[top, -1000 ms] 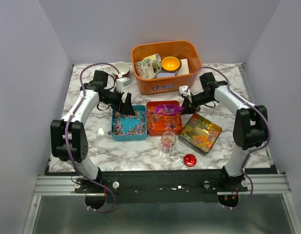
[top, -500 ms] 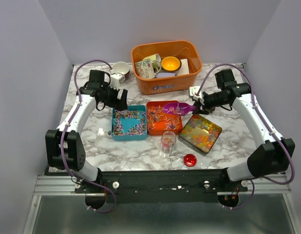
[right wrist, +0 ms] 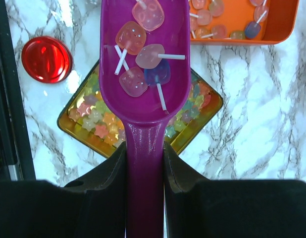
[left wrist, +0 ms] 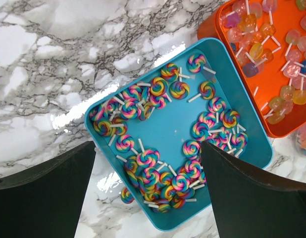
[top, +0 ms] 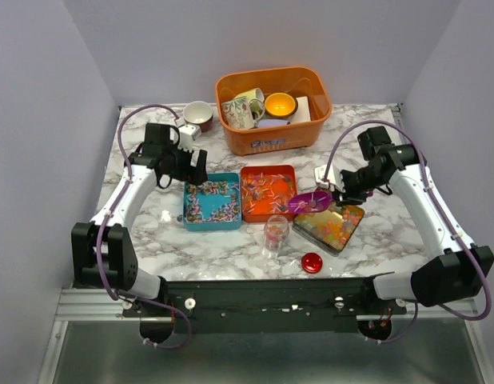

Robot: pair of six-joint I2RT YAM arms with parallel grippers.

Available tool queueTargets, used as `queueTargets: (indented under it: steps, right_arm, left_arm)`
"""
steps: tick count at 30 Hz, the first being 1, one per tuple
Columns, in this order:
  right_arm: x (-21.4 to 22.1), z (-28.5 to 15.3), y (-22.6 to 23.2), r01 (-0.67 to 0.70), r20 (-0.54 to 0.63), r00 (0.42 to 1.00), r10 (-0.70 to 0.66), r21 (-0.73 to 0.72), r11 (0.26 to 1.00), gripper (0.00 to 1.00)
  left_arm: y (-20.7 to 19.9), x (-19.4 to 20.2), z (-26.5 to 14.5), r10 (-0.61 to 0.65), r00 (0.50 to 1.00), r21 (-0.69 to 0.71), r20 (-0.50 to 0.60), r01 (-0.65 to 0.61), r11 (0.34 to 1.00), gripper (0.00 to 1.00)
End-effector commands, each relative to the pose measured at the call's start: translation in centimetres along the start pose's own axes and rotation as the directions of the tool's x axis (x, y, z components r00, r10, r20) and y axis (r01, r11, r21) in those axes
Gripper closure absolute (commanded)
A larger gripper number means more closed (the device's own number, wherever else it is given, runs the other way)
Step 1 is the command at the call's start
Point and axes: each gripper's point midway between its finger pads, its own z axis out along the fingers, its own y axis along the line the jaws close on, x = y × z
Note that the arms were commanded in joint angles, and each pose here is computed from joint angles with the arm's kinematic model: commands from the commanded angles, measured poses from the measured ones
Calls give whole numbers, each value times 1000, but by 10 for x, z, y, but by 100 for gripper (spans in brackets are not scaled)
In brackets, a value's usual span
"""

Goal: Pack the candies
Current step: Place the fake candies in the packing bottle.

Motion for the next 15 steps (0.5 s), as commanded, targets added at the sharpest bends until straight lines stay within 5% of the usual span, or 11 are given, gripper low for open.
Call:
queueTargets:
  steps: [1,15]
  right_arm:
    - [-1,-14,16,31,-61,998,-34,-49,998,99]
    - [-18,-7,31,147,-145,976,-164,-120,982,99]
  left_arm:
    - [4,-4,-9,-7,999,-41,49,9,999,1]
    - [10,9,-16,-17,998,-73,58,21,997,1]
